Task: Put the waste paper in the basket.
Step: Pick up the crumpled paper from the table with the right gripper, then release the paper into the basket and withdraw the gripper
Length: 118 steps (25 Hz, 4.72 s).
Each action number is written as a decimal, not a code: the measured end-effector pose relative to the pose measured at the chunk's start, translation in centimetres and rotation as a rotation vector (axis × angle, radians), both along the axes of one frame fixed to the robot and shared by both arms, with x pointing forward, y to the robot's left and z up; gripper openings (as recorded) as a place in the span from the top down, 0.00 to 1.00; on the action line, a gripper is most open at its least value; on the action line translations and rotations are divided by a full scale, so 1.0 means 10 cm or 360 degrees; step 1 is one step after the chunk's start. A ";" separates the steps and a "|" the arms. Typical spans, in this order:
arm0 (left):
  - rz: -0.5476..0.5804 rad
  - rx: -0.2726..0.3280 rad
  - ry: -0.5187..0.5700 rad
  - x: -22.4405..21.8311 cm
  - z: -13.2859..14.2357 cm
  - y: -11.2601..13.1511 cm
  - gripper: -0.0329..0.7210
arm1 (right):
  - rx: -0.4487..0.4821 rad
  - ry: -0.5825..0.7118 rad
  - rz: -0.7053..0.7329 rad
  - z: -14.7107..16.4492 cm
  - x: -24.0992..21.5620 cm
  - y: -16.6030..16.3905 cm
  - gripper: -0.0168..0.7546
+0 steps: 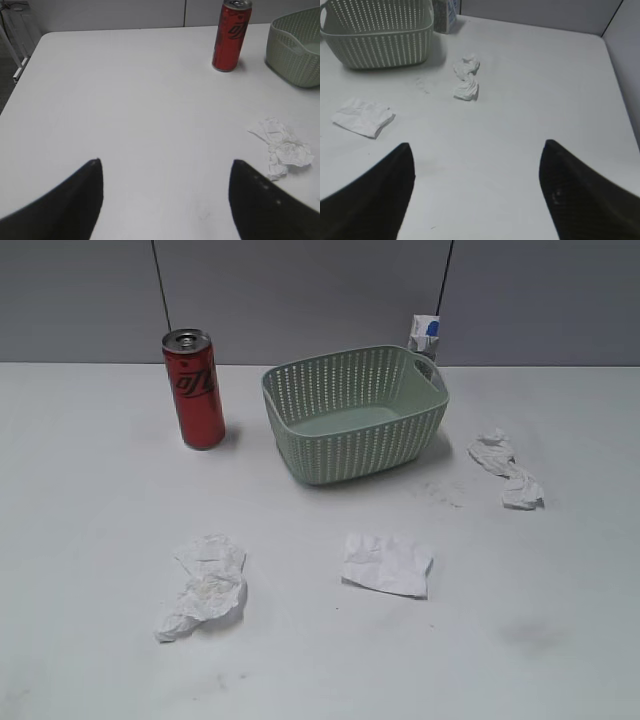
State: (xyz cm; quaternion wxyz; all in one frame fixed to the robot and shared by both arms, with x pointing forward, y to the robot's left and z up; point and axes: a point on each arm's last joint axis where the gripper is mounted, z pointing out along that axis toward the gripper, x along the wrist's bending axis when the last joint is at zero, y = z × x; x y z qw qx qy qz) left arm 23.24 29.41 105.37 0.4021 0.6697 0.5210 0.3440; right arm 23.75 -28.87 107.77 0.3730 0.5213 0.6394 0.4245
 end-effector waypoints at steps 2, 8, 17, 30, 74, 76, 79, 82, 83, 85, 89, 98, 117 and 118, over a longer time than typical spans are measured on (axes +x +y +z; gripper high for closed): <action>0.0001 0.0002 0.0001 0.00 0.00 0.00 0.17 | -0.0020 -0.0051 -0.0013 -0.04 -0.06 -0.01 0.22; 0.0001 0.0001 0.0000 0.00 0.00 0.00 0.17 | -0.0048 0.0073 -0.0027 -0.30 0.03 -0.02 0.22; 0.0001 0.0001 0.0000 0.00 0.00 0.00 0.17 | -0.0044 0.0093 -0.0026 -0.38 0.08 -0.02 0.22; 0.0001 0.0001 0.0000 0.00 0.00 0.00 0.17 | -0.0010 -0.0338 -0.0075 0.00 0.33 -0.03 0.22; 0.0001 0.0001 0.0000 0.00 0.00 0.00 0.17 | -0.0126 0.1729 0.0130 -1.72 4.27 0.56 0.22; 0.0001 0.0001 0.0000 0.00 0.00 0.00 0.17 | -0.0251 0.1741 0.0154 -1.79 4.26 0.64 0.22; 0.0001 0.0001 0.0000 0.00 0.00 0.00 0.17 | -0.0389 0.1764 0.0155 -1.90 4.24 0.71 0.22; 0.0001 0.0001 0.0000 0.00 0.00 0.00 0.17 | -0.0395 0.1779 0.0136 -1.95 4.24 0.73 0.22; 0.0001 0.0001 0.0000 0.00 0.00 0.00 0.17 | -0.0382 0.1781 0.0119 -1.95 4.24 0.73 0.22; 0.0001 0.0001 0.0000 0.00 0.00 0.00 0.17 | -0.0367 0.1786 0.0097 -1.97 4.25 0.73 0.22; 0.0001 0.0001 0.0000 0.00 0.00 0.00 0.17 | -0.0343 0.1810 0.0084 -1.99 4.25 0.74 0.31; 0.0001 0.0001 0.0000 0.00 0.00 0.00 0.17 | -0.0326 0.1817 0.0081 -2.00 4.25 0.77 0.97; 0.0001 0.0001 0.0000 0.00 0.00 0.00 0.17 | 0.0044 0.1342 0.0267 -0.63 4.27 0.96 0.98; 0.0001 0.0001 0.0000 0.00 0.00 0.00 0.17 | 0.0110 0.1305 0.0327 -0.56 4.28 1.03 0.98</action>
